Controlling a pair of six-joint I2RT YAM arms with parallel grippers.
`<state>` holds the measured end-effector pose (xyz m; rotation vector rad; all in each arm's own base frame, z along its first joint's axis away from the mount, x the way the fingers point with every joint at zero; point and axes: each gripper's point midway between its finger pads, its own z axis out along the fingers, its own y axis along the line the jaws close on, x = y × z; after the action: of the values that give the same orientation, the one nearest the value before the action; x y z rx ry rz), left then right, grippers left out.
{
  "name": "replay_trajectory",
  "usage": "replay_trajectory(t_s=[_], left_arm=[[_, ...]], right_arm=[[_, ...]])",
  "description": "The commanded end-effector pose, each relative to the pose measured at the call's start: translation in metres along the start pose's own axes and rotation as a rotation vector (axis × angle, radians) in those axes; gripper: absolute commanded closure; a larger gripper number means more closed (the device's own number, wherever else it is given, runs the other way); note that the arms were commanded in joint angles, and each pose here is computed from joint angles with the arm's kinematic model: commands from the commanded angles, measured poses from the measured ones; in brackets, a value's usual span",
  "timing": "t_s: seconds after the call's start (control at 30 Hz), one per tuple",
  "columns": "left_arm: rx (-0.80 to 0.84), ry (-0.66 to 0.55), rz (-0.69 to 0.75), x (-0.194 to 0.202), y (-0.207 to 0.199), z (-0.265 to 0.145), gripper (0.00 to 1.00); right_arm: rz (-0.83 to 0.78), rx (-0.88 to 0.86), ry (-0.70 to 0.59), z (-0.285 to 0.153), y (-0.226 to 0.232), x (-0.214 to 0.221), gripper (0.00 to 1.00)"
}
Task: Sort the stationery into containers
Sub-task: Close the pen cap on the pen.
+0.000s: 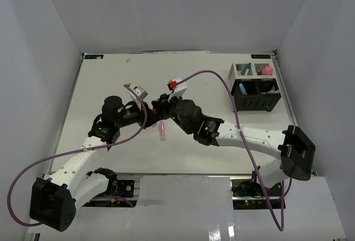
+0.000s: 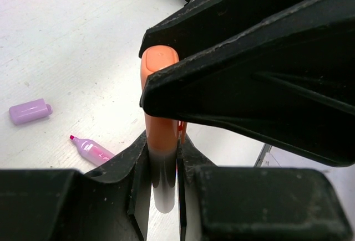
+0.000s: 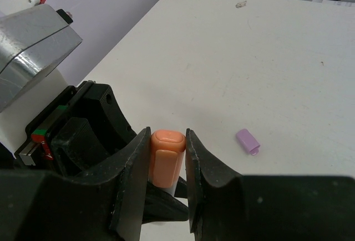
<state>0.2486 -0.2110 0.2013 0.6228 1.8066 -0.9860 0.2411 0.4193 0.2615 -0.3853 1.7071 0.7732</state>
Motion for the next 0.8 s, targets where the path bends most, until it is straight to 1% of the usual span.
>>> replay_trajectory(t_s=[0.0, 0.2, 0.23, 0.3, 0.4, 0.5, 0.53, 0.6, 0.63, 0.7, 0.73, 0.77], left_arm=[[-0.091, -0.403, 0.293, -0.130, -0.010, -0.021, 0.96], [-0.090, -0.391, 0.297, -0.125, -0.010, -0.019, 0.96], [-0.090, -0.394, 0.299, -0.126, -0.011, -0.020, 0.96], [-0.089, -0.388, 0.297, -0.124, -0.010, -0.019, 0.96], [-0.086, -0.382, 0.294, -0.122, -0.010, -0.018, 0.93], [-0.071, -0.372, 0.294, -0.119, -0.011, -0.016, 0.84], [-0.062, -0.368, 0.295, -0.118, -0.012, -0.016, 0.79], [-0.056, -0.365, 0.292, -0.118, -0.013, -0.015, 0.74], [-0.053, -0.363, 0.291, -0.118, -0.013, -0.014, 0.69], [-0.043, -0.359, 0.292, -0.116, -0.015, -0.014, 0.62], [-0.042, -0.356, 0.291, -0.115, -0.015, -0.013, 0.56], [-0.038, -0.354, 0.289, -0.114, -0.015, -0.012, 0.54]], right_arm=[[-0.175, -0.112, 0.525, -0.063, 0.009, 0.148, 0.91], [-0.166, -0.102, 0.475, -0.062, 0.010, 0.129, 0.88], [-0.164, -0.100, 0.468, -0.062, 0.010, 0.126, 0.88], [-0.161, -0.093, 0.449, -0.062, 0.009, 0.119, 0.92], [-0.159, -0.089, 0.426, -0.061, 0.009, 0.110, 0.92], [-0.157, -0.085, 0.399, -0.060, 0.009, 0.099, 0.92], [-0.156, -0.079, 0.386, -0.059, 0.010, 0.095, 0.92], [-0.158, -0.073, 0.363, -0.058, 0.009, 0.086, 0.92], [-0.158, -0.062, 0.347, -0.057, 0.008, 0.081, 0.92], [-0.160, -0.049, 0.323, -0.056, 0.007, 0.072, 0.92], [-0.161, -0.036, 0.307, -0.054, 0.006, 0.066, 0.92], [-0.164, -0.027, 0.295, -0.053, 0.004, 0.061, 0.92]])
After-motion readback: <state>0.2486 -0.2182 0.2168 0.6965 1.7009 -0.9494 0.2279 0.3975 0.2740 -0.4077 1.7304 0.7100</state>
